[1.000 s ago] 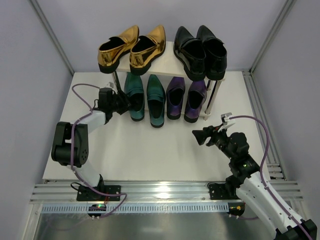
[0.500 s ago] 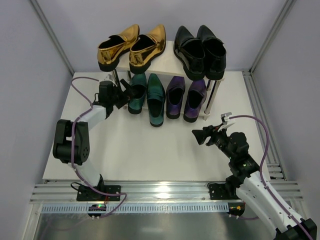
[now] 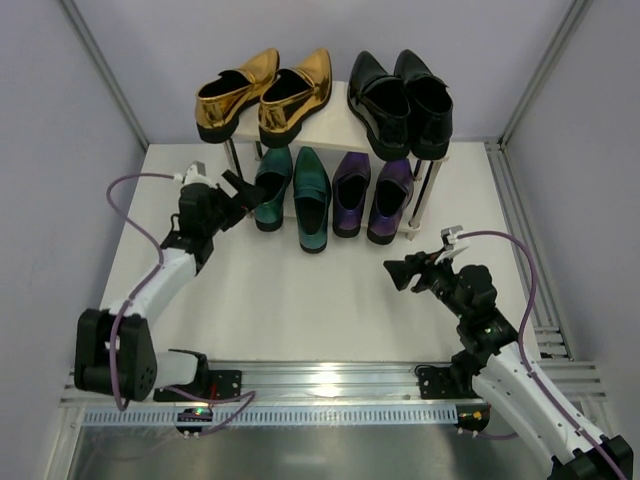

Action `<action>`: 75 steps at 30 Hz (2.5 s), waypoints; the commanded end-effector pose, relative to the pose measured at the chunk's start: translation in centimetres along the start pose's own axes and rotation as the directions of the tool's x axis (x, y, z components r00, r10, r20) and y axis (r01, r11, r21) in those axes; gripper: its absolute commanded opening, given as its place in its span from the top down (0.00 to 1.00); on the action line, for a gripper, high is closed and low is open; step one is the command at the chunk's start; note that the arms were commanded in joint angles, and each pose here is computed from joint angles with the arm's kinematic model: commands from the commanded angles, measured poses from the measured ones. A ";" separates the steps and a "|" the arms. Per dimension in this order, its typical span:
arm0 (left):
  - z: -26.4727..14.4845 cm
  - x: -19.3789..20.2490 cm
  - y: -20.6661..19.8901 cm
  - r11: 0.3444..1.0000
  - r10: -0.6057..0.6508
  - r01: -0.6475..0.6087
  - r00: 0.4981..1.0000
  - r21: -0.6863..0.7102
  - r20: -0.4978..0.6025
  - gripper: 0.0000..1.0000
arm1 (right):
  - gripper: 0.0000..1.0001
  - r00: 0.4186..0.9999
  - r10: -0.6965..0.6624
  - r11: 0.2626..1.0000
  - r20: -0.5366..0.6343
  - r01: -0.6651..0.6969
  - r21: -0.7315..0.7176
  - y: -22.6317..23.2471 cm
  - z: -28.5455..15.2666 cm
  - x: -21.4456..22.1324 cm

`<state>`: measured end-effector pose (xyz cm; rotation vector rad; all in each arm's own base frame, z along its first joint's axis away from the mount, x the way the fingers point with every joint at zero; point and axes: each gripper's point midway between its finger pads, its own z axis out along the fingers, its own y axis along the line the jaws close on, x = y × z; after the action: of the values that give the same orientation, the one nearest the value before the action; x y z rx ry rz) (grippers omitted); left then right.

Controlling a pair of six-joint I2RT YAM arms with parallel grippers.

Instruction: Place and organize the shoes onto the shoe shelf

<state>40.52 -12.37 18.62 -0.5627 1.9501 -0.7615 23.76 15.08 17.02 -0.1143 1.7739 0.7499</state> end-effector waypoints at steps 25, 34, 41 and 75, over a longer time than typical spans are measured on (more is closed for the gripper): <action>-10.6 11.8 -4.1 0.809 -0.057 0.169 0.976 0.563 -0.212 0.00 | 0.04 0.936 0.333 0.943 0.116 -0.332 -0.023 5.3 8.5 2.4; -14.6 9.3 -3.1 0.877 0.039 -0.023 0.999 0.480 -0.024 0.00 | 0.04 0.798 0.570 0.822 0.199 -0.546 -0.165 7.5 12.5 4.4; -16.1 9.3 -2.5 0.886 0.016 -0.008 1.000 0.464 -0.014 0.00 | 0.05 0.763 0.606 0.796 0.224 -0.582 -0.168 7.5 15.6 5.5; -17.1 8.5 -2.1 0.895 -0.015 -0.001 0.999 0.445 0.034 0.00 | 0.15 0.896 0.418 0.891 0.146 -0.373 -0.259 14.1 19.9 -1.1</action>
<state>21.63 -14.88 20.19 -0.3165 1.6978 -1.1633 35.98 36.36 15.02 0.2573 1.6569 1.2240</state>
